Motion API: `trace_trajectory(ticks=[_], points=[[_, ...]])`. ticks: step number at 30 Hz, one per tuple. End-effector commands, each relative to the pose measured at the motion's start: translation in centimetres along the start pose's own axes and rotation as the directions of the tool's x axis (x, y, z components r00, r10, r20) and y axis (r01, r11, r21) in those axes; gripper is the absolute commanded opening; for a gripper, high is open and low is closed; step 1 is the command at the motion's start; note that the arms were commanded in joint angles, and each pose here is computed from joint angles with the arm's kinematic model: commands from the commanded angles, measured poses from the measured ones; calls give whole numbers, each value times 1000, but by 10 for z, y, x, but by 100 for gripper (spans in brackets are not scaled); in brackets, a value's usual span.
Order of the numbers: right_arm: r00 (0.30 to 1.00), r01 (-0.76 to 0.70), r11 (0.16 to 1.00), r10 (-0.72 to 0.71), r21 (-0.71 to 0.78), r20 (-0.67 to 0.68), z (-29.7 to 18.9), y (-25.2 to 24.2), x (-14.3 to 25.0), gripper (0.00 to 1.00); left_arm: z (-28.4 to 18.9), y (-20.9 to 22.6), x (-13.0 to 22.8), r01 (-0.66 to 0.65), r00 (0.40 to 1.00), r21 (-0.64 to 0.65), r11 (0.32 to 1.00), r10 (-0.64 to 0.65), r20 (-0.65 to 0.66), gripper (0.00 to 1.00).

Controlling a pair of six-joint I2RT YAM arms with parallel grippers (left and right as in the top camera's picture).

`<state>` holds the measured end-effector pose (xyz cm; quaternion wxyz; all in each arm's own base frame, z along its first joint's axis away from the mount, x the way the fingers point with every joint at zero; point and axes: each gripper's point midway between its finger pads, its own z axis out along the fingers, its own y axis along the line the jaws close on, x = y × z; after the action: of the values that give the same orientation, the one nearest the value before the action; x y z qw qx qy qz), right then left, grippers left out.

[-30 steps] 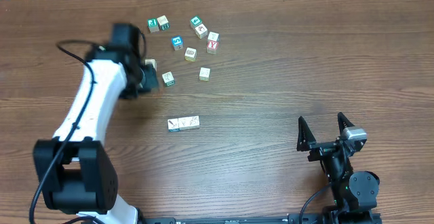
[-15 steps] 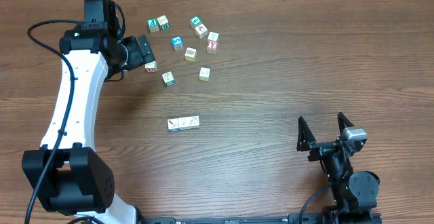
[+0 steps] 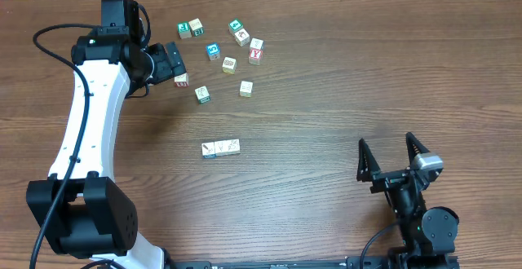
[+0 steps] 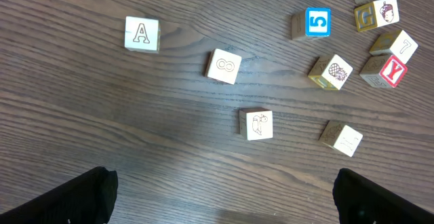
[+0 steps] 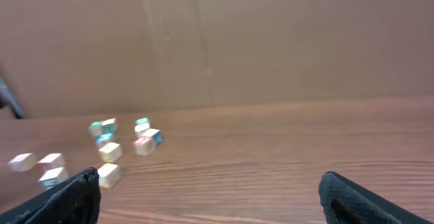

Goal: Form a horizontal line
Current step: 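Lift the left gripper and move it up toward the cluster, then raise the right arm and move the right gripper over the cluster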

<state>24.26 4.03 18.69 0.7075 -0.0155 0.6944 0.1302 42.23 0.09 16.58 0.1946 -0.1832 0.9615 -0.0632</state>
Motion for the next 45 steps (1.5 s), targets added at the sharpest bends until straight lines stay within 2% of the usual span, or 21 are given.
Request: trace_trajectory(ticks=[1,4,13,21,25,34,45], points=[[1000,-15,995,17,-100,15,-1,17,-3,100,-4,-5,-4,-10,1000,19,1000,9,11,100],[992,-94,974,108,-208,59,-5,36,-20,100,-4,-5,-4,-10,1000,19,1000,9,11,100],[929,-368,901,363,-230,-66,-6,42,-11,100,-4,-5,-4,-10,1000,19,1000,9,11,100],[927,-376,915,368,-148,-78,-14,40,-56,100,-4,-5,-4,-10,1000,19,1000,9,11,100],[923,-379,917,366,-126,-116,-3,42,-80,100,-4,-5,-4,-10,1000,19,1000,9,11,100],[845,-453,883,381,-124,-374,59,67,-129,100,-4,-5,-4,-10,1000,19,1000,9,11,99],[787,-321,944,219,-79,-577,162,64,-198,100,-4,-5,-4,-10,1000,19,1000,9,11,100]])
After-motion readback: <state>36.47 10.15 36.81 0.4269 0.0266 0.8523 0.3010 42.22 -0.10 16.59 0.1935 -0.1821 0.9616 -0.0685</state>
